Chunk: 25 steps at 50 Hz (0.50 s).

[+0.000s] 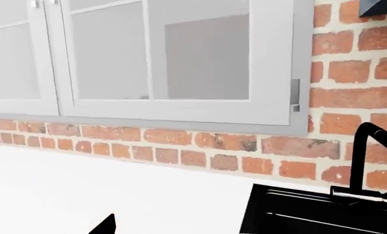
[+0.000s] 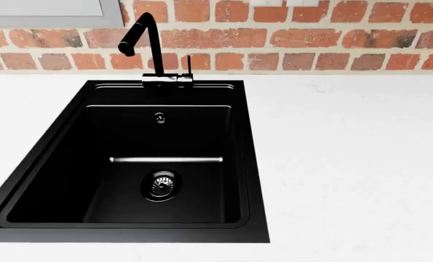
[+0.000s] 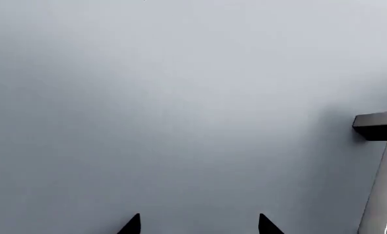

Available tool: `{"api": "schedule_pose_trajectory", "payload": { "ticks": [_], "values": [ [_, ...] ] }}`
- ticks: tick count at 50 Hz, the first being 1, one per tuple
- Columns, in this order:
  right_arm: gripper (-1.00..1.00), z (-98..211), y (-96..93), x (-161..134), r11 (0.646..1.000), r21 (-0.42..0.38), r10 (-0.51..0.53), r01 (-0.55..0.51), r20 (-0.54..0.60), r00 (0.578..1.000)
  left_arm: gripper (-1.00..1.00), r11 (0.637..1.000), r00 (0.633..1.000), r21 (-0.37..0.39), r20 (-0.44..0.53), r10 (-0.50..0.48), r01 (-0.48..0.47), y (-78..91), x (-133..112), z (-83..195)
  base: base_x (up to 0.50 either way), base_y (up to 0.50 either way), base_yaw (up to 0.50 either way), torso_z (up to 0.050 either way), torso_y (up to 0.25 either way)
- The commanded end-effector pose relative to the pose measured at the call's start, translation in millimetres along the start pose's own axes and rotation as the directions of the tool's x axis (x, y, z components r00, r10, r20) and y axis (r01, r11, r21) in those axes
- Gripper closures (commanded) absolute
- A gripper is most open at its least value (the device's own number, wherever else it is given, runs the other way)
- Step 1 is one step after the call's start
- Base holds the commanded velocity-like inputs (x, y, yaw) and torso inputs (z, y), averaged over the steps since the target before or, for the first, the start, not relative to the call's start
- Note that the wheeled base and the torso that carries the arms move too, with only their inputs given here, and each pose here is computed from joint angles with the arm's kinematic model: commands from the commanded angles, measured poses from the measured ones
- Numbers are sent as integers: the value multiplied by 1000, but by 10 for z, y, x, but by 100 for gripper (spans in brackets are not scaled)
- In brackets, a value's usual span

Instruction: Pick and place the shaker into the drawer. Then close the cabinet.

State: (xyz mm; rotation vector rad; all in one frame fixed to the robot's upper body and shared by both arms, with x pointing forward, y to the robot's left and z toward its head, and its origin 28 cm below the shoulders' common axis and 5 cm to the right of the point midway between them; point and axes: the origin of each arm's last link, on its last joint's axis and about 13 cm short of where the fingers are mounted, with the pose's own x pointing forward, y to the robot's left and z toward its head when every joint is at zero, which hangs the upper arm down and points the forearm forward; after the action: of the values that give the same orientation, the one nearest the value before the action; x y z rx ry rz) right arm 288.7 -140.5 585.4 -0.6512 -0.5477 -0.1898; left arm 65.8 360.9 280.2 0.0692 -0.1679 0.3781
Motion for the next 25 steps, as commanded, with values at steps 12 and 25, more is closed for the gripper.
{"api": "schedule_pose_trajectory", "payload": {
  "ticks": [12,25],
  "values": [
    [-100,-731,1006,-1450,850,505,162,-149,17,987,-100,886,931,-347,-79,-355,309,-920,428,308,13,4,12,2,0],
    [-100,-714,1389,-2425,774,499,395,-389,99,913,-100,890,924,-282,-34,-381,357,-973,238,242,0,0,0,0,0]
  ]
}}
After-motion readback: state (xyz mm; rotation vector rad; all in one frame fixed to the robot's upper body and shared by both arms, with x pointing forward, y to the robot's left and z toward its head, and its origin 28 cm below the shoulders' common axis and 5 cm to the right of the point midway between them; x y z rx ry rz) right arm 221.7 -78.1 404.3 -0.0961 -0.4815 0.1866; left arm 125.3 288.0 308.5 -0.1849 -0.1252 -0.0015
